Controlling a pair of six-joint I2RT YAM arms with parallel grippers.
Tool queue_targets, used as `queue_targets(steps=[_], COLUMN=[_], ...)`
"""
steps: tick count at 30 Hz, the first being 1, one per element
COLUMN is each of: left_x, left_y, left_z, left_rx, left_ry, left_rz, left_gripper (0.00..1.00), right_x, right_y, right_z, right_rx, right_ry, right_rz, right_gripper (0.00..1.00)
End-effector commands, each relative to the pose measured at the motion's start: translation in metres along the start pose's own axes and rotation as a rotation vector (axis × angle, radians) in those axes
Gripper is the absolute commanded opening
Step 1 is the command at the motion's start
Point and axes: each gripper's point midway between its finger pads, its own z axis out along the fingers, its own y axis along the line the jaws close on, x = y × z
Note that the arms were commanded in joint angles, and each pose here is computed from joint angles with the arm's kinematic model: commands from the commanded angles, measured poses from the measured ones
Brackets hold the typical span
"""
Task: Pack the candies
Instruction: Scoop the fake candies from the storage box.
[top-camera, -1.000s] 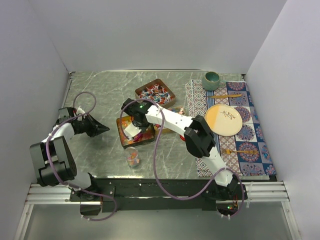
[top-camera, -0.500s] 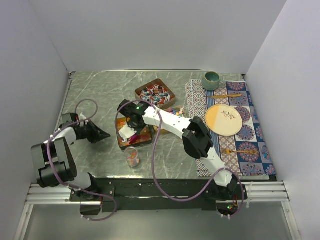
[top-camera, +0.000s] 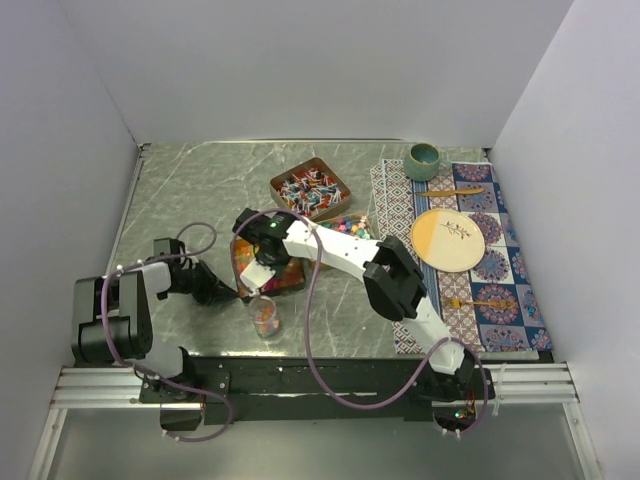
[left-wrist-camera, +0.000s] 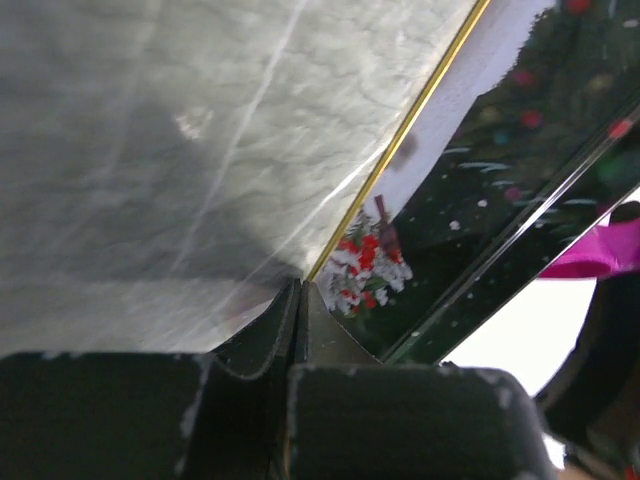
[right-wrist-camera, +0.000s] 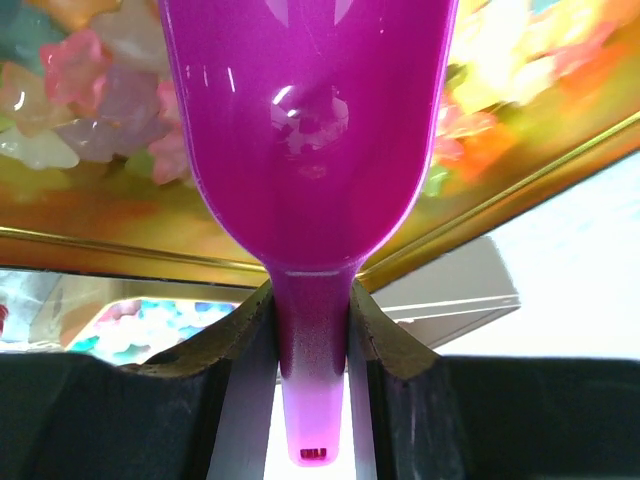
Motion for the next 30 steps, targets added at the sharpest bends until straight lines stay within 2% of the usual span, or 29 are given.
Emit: queue_targets(steps=[1, 3, 11, 14, 19, 30], left_x=[-0.01, -0.011, -0.022, -0.027, -0.035, -0.045], left_y=[-0.016, -0.016, -0.024, -0.027, -0.036, -0.055], left_z=[0.004, 0.004, 0.004, 0.003, 0.002, -0.002], left_rx=[0.04, 0.042, 0.043, 0.041, 0.064, 0.114], left_ry=[-0.018, -0.016, -0.024, -0.027, -0.036, -0.002], left_rz=[0.026, 0.028, 0.049, 0.06, 0.099, 0.2], left_gripper=[0.01, 0.01, 0.01, 0.01, 0.01, 0.01], right_x=[-0.027, -0.038, -0.056, -0.06, -0.065, -0.052], right_y=[-0.02, -0.023, 0.008, 0.021, 0.029, 0.034], right_z=[-0.014, -0.006, 0.024, 0.027, 0.018, 0.008], right_rx=[0.019, 0.009, -0.12, -0.187, -0.2, -0.195], right_ry=[-0.086, -0.135, -0.197, -0.276, -0.445, -0.598], right_rz=[0.023, 0.068, 0.111, 0.135, 0.115, 0.187], right_gripper=[0.0, 0.0, 0.0, 0.0, 0.0, 0.0])
